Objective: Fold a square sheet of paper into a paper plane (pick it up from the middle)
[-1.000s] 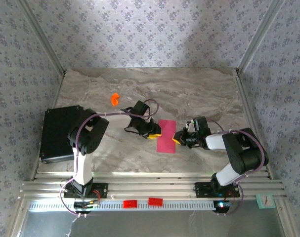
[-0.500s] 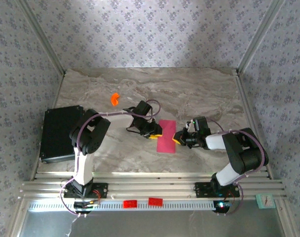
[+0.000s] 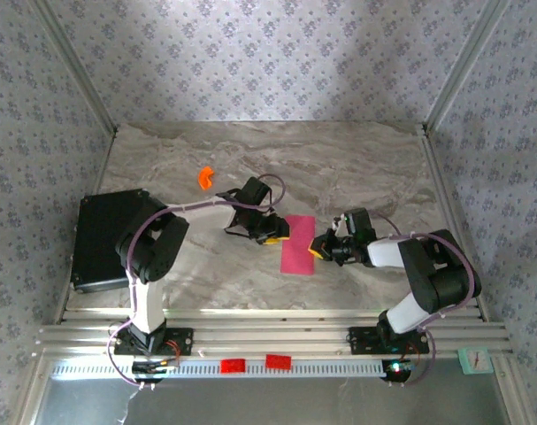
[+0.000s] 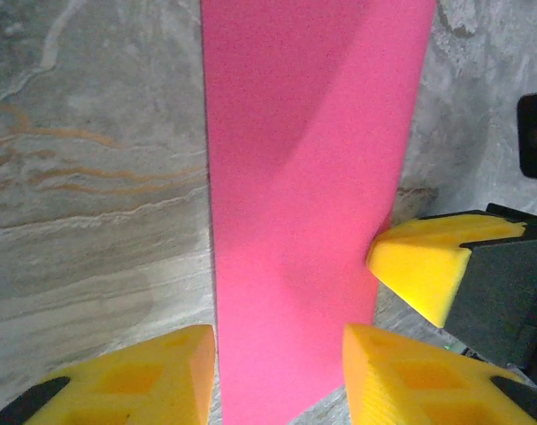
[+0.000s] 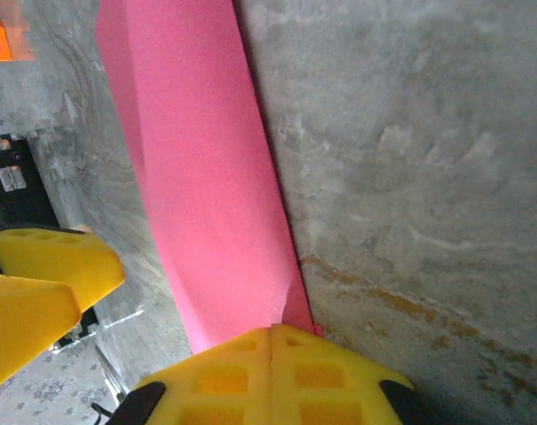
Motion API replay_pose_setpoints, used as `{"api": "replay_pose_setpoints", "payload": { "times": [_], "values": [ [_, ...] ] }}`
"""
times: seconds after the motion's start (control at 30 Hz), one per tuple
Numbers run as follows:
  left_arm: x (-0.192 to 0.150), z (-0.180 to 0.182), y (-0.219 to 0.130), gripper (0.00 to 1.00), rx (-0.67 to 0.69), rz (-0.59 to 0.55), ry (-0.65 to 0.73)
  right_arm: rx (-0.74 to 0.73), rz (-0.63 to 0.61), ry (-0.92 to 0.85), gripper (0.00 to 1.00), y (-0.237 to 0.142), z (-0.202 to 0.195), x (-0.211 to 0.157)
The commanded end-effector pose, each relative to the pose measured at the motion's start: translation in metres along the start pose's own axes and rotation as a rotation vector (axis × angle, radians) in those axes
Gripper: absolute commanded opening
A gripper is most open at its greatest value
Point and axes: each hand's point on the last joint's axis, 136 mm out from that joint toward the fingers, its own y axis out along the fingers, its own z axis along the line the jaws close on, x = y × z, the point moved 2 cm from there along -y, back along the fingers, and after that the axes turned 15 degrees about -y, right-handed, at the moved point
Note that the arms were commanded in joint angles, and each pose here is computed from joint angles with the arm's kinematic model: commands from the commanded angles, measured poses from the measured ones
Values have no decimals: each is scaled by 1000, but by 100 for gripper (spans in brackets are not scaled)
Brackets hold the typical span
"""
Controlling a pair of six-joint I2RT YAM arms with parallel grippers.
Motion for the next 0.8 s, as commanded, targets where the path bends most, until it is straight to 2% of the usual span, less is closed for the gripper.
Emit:
{"api": "replay_pose_setpoints", "payload": {
  "times": [0.0, 0.13, 0.5, 0.77],
  "values": [
    [-10, 11, 0, 43, 44, 22, -13, -255, 107, 118, 2, -2, -57, -40],
    [-12, 8, 3, 44, 48, 43, -11, -294, 116, 120, 1, -4, -60, -41],
    [-21, 11, 17, 44, 82, 92, -14, -523, 193, 39, 1, -15, -65, -46],
    [-21, 7, 23, 44, 68, 111, -6, -478, 186, 48, 1, -8, -62, -46]
  ]
}}
